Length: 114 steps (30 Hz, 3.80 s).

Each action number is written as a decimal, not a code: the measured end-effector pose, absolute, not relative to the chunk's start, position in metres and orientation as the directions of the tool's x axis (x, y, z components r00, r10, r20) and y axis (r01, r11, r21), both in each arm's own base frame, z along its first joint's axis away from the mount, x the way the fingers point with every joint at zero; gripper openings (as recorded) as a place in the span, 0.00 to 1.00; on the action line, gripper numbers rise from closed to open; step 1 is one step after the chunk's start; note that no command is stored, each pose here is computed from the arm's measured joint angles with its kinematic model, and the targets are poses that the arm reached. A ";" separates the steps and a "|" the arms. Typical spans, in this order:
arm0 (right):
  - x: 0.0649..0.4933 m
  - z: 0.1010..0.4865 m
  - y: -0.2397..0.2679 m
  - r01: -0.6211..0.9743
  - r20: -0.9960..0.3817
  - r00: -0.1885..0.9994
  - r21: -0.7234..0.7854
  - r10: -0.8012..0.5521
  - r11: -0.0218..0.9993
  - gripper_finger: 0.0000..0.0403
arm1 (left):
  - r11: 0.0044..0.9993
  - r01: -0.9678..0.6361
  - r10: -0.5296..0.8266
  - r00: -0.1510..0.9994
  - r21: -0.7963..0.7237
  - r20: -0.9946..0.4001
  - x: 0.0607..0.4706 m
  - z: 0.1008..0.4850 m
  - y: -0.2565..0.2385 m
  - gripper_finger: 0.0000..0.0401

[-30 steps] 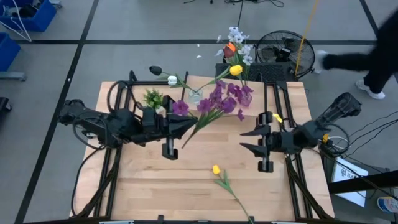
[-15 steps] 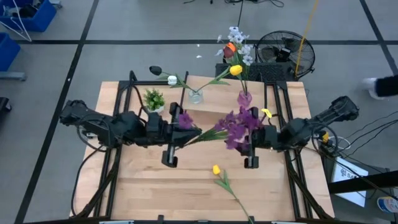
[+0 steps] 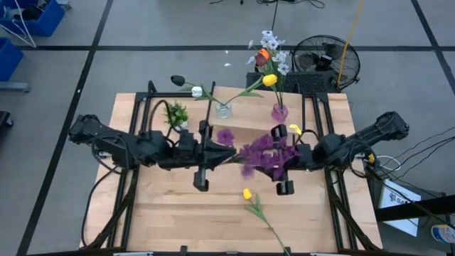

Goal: Pick and place flowers into a vace then onto a shelf
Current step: Put the purple flower into the transparent vase

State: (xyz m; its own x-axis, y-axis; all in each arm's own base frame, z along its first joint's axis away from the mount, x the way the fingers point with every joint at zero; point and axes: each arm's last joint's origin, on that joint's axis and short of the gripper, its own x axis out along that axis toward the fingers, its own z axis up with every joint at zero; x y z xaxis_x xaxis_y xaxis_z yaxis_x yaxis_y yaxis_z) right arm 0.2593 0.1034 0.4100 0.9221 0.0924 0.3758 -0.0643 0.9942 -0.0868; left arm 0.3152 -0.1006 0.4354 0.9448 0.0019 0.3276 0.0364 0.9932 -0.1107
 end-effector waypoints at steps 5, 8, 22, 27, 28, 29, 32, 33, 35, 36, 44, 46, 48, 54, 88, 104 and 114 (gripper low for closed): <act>0.263 0.407 0.098 -0.072 0.350 0.934 -0.017 0.073 0.997 0.23 | 0.993 0.040 -0.003 0.952 -0.112 0.307 0.316 0.433 -0.101 0.03; 0.263 0.407 0.096 -0.072 0.349 0.934 -0.007 0.069 0.997 0.07 | 0.995 0.039 -0.013 0.965 -0.097 0.262 0.318 0.429 -0.102 0.03; 0.262 0.406 0.101 -0.099 0.337 0.937 0.011 0.089 0.995 0.01 | 1.000 0.014 -0.014 0.978 0.002 0.208 0.318 0.424 -0.102 0.33; 0.257 0.410 0.100 -0.096 0.349 0.933 0.015 0.085 0.995 0.00 | 0.998 0.058 -0.055 0.976 -0.007 0.210 0.315 0.425 -0.107 0.42; 0.254 0.412 0.099 -0.093 0.353 0.932 0.013 0.083 0.996 0.00 | 0.998 0.063 -0.059 0.976 -0.015 0.207 0.315 0.424 -0.108 0.43; 0.252 0.414 0.098 -0.094 0.360 0.929 0.013 0.083 0.996 0.00 | 0.998 0.067 -0.062 0.976 -0.017 0.207 0.315 0.424 -0.109 0.44; 0.243 0.420 0.096 -0.100 0.368 0.926 0.011 0.089 0.995 0.00 | 0.997 0.077 -0.071 0.975 -0.020 0.209 0.313 0.424 -0.112 0.45; 0.241 0.421 0.096 -0.102 0.366 0.926 0.010 0.091 0.995 0.00 | 0.997 0.074 -0.068 0.976 -0.021 0.209 0.313 0.424 -0.113 0.45; 0.237 0.422 0.095 -0.107 0.363 0.927 0.009 0.096 0.994 0.00 | 0.998 0.055 -0.048 0.976 -0.026 0.212 0.313 0.425 -0.112 0.45; 0.237 0.422 0.096 -0.110 0.361 0.927 0.007 0.100 0.994 0.00 | 0.999 0.046 -0.039 0.975 -0.028 0.221 0.313 0.426 -0.112 0.45; 0.250 0.412 0.098 -0.108 0.321 0.942 0.017 0.097 0.994 0.00 | 0.994 0.066 -0.038 0.958 -0.087 0.284 0.319 0.432 -0.090 0.45; 0.256 0.408 0.097 -0.101 0.312 0.946 0.032 0.086 0.994 0.00 | 0.990 0.106 -0.074 0.951 -0.093 0.301 0.320 0.433 -0.085 0.45; 0.260 0.406 0.094 -0.091 0.308 0.949 0.044 0.073 0.995 0.00 | 0.988 0.127 -0.094 0.946 -0.086 0.309 0.321 0.434 -0.084 0.45; 0.267 0.403 0.086 -0.061 0.303 0.952 0.052 0.043 0.997 0.00 | 0.992 0.118 -0.096 0.944 -0.053 0.316 0.321 0.434 -0.083 0.45; 0.271 0.402 0.075 -0.124 0.298 0.952 0.177 0.067 0.976 0.33 | 0.999 -0.029 0.019 0.969 0.039 0.245 0.321 0.431 -0.062 0.01; 0.271 0.384 0.086 -0.066 0.104 0.993 0.197 0.046 0.978 0.42 | 0.955 -0.247 0.152 0.883 0.163 0.445 0.237 0.494 -0.050 0.01; 0.271 0.385 0.086 -0.069 0.116 0.992 0.203 0.047 0.977 0.42 | 0.884 -0.365 0.285 0.916 0.293 0.281 0.284 0.461 -0.020 0.01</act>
